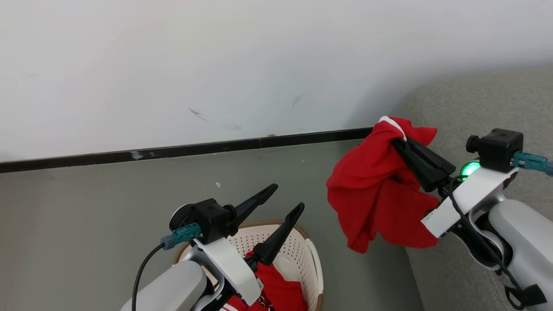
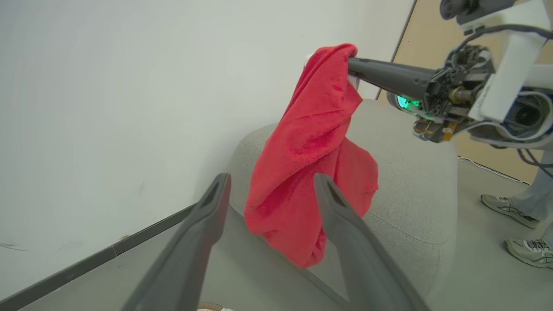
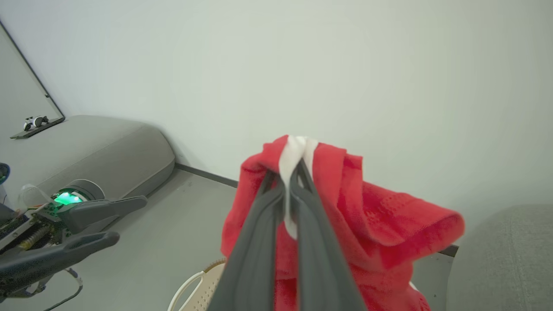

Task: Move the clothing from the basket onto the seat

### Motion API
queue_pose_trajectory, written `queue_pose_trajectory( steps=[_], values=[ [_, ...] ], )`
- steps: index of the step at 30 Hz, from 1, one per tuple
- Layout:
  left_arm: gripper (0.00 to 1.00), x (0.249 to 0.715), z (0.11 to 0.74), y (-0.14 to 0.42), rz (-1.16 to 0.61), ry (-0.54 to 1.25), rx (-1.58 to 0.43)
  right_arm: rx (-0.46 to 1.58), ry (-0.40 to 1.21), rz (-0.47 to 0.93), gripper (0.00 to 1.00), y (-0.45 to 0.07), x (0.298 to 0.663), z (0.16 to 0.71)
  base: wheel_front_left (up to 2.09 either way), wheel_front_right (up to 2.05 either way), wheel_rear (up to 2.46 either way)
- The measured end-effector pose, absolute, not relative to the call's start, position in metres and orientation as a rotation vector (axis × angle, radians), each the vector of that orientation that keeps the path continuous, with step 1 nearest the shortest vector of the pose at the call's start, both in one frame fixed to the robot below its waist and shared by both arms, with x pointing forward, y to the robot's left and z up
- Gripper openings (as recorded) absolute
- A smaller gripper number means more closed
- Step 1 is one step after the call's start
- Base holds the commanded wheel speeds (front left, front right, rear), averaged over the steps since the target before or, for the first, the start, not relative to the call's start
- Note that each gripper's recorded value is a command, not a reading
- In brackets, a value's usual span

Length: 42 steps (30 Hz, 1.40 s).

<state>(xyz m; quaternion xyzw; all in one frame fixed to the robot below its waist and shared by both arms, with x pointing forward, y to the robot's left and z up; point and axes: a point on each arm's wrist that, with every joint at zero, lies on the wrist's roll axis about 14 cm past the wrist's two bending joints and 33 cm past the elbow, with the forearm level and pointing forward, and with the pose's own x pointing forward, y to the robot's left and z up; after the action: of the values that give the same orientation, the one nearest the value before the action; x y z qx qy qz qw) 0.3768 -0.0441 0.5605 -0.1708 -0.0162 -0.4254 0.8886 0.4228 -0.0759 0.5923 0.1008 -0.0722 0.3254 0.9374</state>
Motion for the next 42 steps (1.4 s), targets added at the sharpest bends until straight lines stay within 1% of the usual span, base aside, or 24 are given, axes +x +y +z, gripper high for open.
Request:
queue_pose_trajectory(
  steps=[9,22,31,42],
  values=[
    [1.00,0.371,0.562,-0.064,-0.945,-0.030,-0.356,0.183,-0.198,0.514,0.00,-0.130,0.419,0.601,0.00,0.00,0.00],
    [1.00,0.365,0.561,-0.091,-1.035,-0.031,-0.336,0.193,-0.234,0.352,0.00,-0.181,0.393,0.601,0.00,0.00,0.00],
    [1.00,0.364,0.559,-0.106,-1.080,-0.023,-0.334,0.170,-0.248,0.290,0.00,-0.200,0.375,0.601,0.00,0.00,0.00],
    [1.00,0.367,0.556,-0.118,-1.115,-0.018,-0.343,0.126,-0.273,0.232,0.00,-0.222,0.368,0.610,0.00,0.00,0.00]
  ],
)
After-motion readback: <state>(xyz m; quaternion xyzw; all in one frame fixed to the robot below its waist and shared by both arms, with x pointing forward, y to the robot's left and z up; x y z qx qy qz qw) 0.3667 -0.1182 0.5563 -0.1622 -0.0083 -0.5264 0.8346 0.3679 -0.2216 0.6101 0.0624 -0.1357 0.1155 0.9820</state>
